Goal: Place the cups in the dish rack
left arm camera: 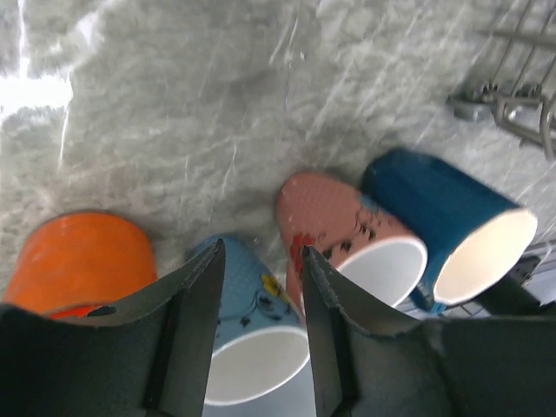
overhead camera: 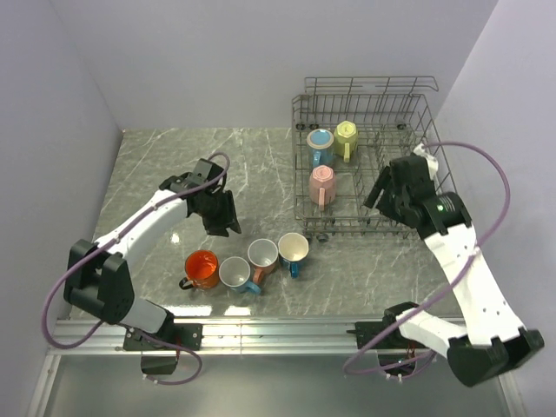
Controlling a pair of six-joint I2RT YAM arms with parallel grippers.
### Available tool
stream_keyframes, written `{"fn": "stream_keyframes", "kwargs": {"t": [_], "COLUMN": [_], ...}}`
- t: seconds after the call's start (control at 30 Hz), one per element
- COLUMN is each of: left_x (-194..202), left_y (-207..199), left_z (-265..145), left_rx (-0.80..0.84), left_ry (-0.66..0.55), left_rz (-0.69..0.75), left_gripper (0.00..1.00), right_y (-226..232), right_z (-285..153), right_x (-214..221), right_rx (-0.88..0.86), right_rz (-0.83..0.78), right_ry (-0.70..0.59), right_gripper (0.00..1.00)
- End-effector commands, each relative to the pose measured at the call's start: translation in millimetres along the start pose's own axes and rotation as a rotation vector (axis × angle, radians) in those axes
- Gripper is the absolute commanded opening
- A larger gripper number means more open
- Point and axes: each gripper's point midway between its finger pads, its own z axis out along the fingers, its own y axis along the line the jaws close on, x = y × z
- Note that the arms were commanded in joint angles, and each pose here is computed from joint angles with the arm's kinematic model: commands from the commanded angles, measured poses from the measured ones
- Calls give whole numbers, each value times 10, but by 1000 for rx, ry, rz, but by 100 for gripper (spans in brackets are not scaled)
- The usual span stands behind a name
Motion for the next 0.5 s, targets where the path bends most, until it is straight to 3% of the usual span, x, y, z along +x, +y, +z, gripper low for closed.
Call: {"fn": "stream_keyframes", "kwargs": {"t": [0.0, 0.23, 0.47], "left_x": [56, 259, 458], "left_y": [66, -34, 122], "left_z": [-186, -343, -374], "left_rx": [0, 99, 75], "left_ry": [-54, -41, -30], "left_rz": [43, 139, 149], "left_gripper": [46, 45, 41], "right_y": [-100, -131, 40], "right_z": [-98, -57, -59], "right_x": [79, 279, 66], "right_rx": [-5, -30, -49], "right_rz": [42, 45, 18], "right_ry": [-20, 16, -3], "right_gripper": [77, 76, 76]}}
